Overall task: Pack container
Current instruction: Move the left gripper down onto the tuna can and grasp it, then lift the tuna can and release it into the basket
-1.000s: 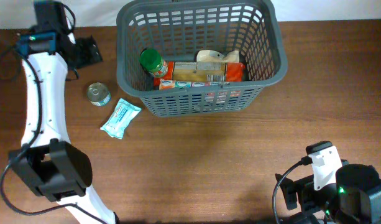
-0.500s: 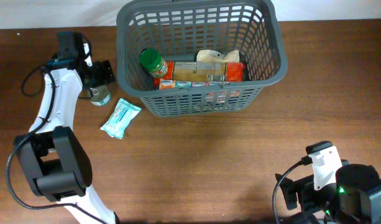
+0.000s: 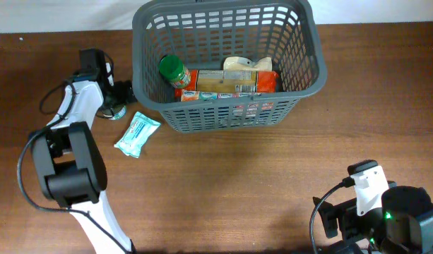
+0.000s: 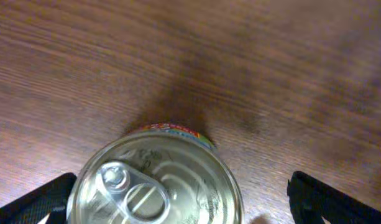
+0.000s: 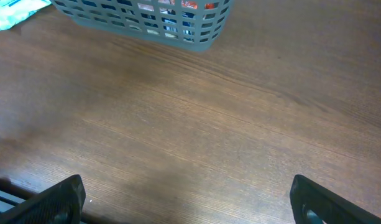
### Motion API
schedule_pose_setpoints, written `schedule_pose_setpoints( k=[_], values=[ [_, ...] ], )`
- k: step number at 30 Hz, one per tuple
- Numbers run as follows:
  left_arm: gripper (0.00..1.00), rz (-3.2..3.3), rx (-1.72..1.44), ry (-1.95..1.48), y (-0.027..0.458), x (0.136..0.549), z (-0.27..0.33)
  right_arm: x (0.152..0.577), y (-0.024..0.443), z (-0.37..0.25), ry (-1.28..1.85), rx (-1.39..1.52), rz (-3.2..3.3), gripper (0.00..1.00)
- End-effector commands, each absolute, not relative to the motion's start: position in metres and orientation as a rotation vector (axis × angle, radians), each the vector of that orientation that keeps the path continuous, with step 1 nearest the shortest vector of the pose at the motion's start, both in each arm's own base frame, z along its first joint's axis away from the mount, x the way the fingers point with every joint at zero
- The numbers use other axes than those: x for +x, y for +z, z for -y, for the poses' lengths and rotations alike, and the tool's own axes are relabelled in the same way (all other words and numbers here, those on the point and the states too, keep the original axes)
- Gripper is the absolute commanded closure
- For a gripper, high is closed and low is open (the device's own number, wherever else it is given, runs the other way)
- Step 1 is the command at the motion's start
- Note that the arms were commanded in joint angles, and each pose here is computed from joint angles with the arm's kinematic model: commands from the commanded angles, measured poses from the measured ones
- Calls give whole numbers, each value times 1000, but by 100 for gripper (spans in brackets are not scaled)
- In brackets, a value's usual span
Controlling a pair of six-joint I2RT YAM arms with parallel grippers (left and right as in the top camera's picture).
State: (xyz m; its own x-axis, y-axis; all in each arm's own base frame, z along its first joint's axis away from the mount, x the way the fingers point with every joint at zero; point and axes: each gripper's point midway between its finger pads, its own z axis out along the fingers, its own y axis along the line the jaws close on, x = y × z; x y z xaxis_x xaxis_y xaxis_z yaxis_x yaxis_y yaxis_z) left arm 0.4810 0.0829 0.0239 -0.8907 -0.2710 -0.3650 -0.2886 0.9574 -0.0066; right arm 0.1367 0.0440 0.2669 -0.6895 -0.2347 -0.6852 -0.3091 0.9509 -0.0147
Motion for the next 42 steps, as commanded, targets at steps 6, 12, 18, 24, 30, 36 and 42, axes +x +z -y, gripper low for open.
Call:
schedule_pose_setpoints(
  k=[6,12,18,24,30,36,42],
  values=[
    [1,-2778,-407,77,-6,479,-86,137,271,-43,129,-369,-2345,1],
    [1,-2788,-409,80,-11,478,-86,137,271,-43,129,-369,-2345,1],
    [20,-2785,-424,121,-11,476,-94,137,271,-43,129,-369,-2345,1],
    [39,-2785,-426,121,-11,476,-95,137,271,-43,129,-369,-2345,1],
    [46,-2786,-425,116,-11,476,-94,137,271,-43,129,-369,-2345,1],
    [64,-2792,-456,98,-11,475,-92,137,271,-43,129,-369,-2345,1],
    [70,-2785,-451,73,15,480,-90,137,271,-43,129,-369,-2345,1]
  ],
)
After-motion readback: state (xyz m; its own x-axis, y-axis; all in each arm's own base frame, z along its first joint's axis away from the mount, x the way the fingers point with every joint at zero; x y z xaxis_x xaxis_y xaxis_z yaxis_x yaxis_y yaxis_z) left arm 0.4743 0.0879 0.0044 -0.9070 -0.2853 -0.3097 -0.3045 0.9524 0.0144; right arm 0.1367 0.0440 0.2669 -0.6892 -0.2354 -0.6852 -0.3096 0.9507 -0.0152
